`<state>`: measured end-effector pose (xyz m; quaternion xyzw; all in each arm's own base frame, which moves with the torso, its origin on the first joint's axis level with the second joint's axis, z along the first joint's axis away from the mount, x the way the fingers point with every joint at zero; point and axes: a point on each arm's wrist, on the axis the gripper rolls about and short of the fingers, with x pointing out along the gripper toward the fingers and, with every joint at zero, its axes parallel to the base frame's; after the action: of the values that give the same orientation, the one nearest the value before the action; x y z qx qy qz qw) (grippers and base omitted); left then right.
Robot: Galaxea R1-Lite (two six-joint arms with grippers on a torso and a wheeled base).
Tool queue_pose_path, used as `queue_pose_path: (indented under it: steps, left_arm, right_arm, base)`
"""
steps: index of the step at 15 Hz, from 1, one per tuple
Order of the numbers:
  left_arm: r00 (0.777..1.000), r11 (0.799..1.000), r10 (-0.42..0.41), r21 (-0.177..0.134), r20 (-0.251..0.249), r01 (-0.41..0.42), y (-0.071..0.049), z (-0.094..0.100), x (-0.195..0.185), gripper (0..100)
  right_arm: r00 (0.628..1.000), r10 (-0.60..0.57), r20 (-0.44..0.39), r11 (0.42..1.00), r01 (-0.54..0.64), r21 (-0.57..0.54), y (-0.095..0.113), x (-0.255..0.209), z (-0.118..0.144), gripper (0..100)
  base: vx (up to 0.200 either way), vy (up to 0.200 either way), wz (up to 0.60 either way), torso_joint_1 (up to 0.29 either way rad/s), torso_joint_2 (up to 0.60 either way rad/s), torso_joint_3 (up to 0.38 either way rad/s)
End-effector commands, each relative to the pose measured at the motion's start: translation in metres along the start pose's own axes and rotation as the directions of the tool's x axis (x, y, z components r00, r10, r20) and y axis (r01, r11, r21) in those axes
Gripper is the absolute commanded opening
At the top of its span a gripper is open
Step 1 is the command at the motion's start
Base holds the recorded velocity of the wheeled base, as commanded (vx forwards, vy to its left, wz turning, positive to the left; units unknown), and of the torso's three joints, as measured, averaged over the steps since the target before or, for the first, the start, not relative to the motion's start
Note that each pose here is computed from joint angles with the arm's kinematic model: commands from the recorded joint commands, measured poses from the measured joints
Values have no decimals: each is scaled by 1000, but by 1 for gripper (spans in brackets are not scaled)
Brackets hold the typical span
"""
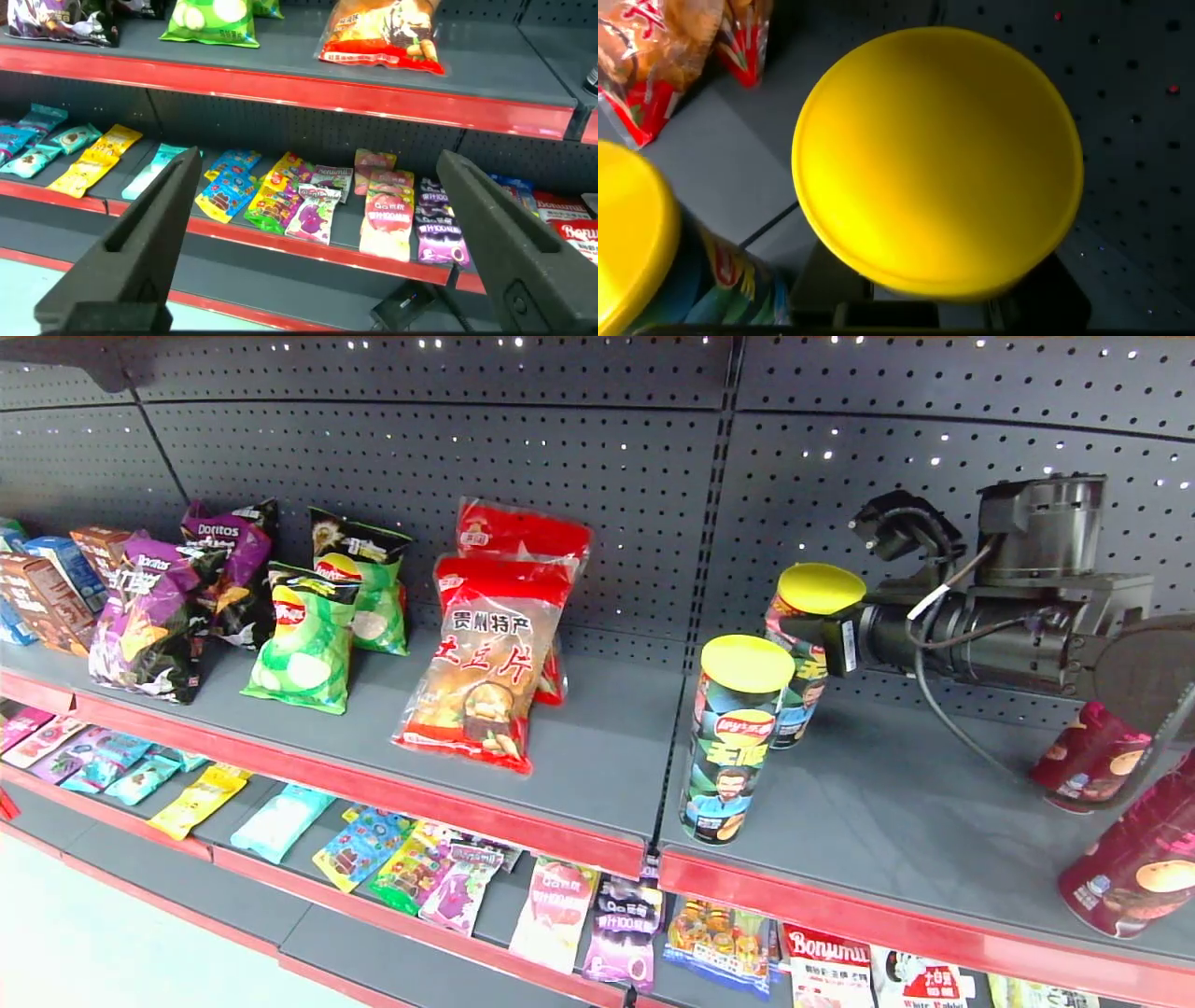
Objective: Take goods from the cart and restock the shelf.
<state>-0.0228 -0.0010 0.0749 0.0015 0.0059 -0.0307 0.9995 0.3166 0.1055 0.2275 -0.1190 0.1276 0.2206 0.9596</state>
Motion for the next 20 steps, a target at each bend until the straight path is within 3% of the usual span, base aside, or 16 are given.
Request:
queue_pose_path:
  steps: [1, 7, 20]
  left_arm:
    - [1000, 1000, 0, 0, 0, 0, 0, 0, 0, 100]
    - [1000, 1000, 0, 0, 0, 0, 0, 0, 0, 100]
    - [1000, 1000, 0, 0, 0, 0, 0, 0, 0, 100]
  right_arm:
    - [1000, 8, -16, 1000, -8, 0, 4, 12, -3, 0]
    - [1000, 8, 7, 1000, -8, 20, 1, 31, 5, 0]
    - [999, 27, -23, 998, -26, 51, 4, 52, -6, 0]
  base:
    - [0, 0, 0, 0, 0, 0]
    - [0, 0, 0, 0, 0, 0]
    - [0, 0, 0, 0, 0, 0]
